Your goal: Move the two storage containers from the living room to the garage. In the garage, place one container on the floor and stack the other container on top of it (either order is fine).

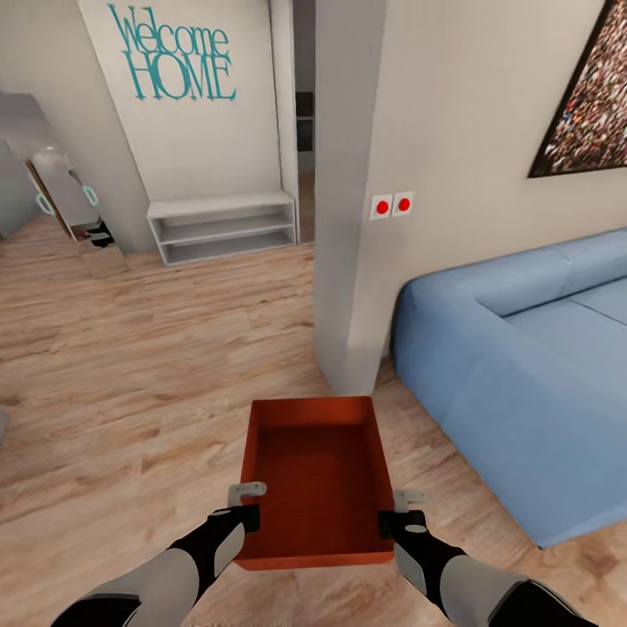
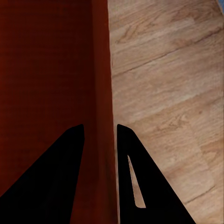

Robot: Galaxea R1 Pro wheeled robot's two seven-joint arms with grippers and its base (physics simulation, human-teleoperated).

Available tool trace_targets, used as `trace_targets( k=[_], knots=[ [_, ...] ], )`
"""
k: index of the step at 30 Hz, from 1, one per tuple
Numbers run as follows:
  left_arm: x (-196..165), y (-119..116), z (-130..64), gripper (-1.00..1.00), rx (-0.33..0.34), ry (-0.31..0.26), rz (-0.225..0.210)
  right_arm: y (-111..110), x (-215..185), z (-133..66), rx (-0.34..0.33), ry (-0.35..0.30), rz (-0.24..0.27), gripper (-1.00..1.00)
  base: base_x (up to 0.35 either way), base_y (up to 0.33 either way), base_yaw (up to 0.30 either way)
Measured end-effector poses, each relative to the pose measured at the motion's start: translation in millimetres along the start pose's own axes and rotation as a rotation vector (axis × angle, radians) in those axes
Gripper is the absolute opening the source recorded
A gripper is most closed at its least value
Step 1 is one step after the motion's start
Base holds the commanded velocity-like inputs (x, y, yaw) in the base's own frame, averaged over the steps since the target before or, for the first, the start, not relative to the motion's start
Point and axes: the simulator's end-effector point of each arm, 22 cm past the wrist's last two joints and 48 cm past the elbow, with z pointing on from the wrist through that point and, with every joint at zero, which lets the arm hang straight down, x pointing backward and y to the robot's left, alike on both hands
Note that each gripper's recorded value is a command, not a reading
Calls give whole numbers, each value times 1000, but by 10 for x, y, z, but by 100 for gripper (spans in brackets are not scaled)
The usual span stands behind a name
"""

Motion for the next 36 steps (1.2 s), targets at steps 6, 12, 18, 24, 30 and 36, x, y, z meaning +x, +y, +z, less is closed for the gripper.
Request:
trace_targets(
  k=[6, 12, 18, 24, 30, 36],
  knots=[
    [0, 0, 0, -100, 0, 0, 0, 0, 0, 0, 0, 0, 0, -100, 0, 0, 300],
    [1, 1, 0, -100, -1, 0, 1, 0, 2, 0, 0, 0, 0, -100, 0, 0, 300],
    [-1, 1, 0, -100, -1, 0, 1, 0, 0, 0, 0, 0, 0, -100, 0, 0, 300],
    [0, 1, 0, -100, -1, 0, 1, 0, 1, 0, 0, 0, 0, -100, 0, 0, 300],
    [0, 0, 0, -100, 0, 0, 1, 0, 2, 0, 0, 0, 1, -100, 0, 0, 300],
    [1, 0, 0, -100, 0, 0, 1, 0, 3, 0, 0, 0, 1, -100, 0, 0, 300]
  ],
)
